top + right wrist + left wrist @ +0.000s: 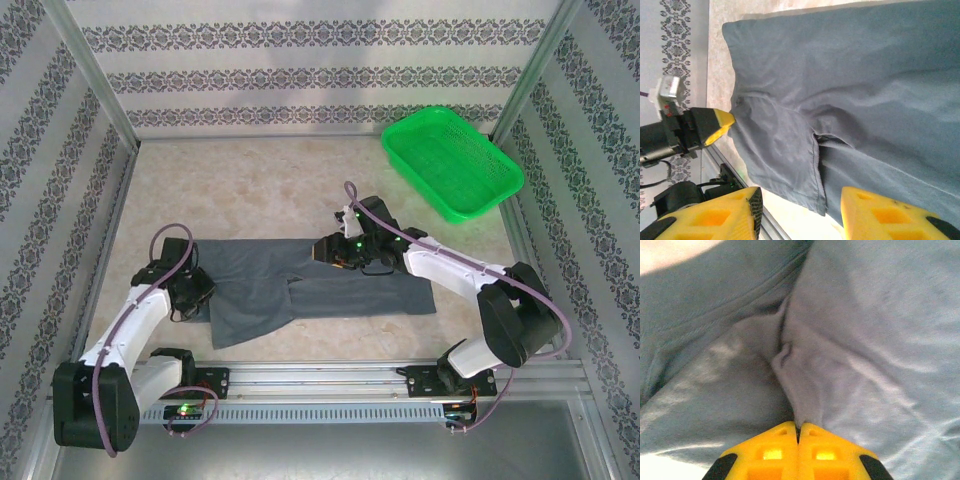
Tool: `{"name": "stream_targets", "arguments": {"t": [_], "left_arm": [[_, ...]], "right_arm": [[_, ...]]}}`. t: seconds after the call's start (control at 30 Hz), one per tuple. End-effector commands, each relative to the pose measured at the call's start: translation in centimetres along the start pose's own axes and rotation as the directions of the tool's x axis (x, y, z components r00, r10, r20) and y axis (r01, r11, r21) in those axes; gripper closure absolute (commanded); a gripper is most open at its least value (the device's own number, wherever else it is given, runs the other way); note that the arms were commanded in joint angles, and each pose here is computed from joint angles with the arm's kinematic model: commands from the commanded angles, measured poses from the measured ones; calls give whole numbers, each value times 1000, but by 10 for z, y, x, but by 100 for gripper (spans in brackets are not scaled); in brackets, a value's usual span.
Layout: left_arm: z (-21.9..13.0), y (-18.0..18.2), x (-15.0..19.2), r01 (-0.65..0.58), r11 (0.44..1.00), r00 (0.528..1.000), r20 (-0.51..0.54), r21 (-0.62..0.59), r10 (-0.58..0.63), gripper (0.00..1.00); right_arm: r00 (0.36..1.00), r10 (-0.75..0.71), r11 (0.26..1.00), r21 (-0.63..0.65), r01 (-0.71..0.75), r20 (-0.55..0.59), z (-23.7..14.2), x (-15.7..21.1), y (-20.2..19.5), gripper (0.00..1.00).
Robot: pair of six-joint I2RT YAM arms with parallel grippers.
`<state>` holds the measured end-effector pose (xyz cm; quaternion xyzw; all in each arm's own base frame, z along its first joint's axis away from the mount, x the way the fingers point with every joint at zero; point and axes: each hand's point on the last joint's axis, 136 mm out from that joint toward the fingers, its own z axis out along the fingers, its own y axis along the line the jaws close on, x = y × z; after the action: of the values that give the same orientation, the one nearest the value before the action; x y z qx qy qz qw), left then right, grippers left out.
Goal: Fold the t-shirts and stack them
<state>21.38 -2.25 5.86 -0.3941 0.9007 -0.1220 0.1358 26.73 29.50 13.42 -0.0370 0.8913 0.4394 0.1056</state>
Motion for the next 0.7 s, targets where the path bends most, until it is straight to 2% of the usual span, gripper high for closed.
{"name": "stream_targets", "arguments": {"t": [0.0, 0.4, 0.67], "left_arm": [[-11, -11, -11, 13, 1000, 1000, 16, -18, -13, 100], [-18, -43, -47, 17, 1000, 999, 33, -1, -17, 100], [-13, -48, -71, 5, 1000, 999, 40, -29, -4, 100]], "right_arm": [[1000, -8, 1000, -14, 8, 15, -4, -11, 6, 53], [999, 2, 1000, 5, -3, 44, -15, -17, 1, 53], [998, 13, 1000, 17, -15, 61, -20, -16, -5, 53]]}}
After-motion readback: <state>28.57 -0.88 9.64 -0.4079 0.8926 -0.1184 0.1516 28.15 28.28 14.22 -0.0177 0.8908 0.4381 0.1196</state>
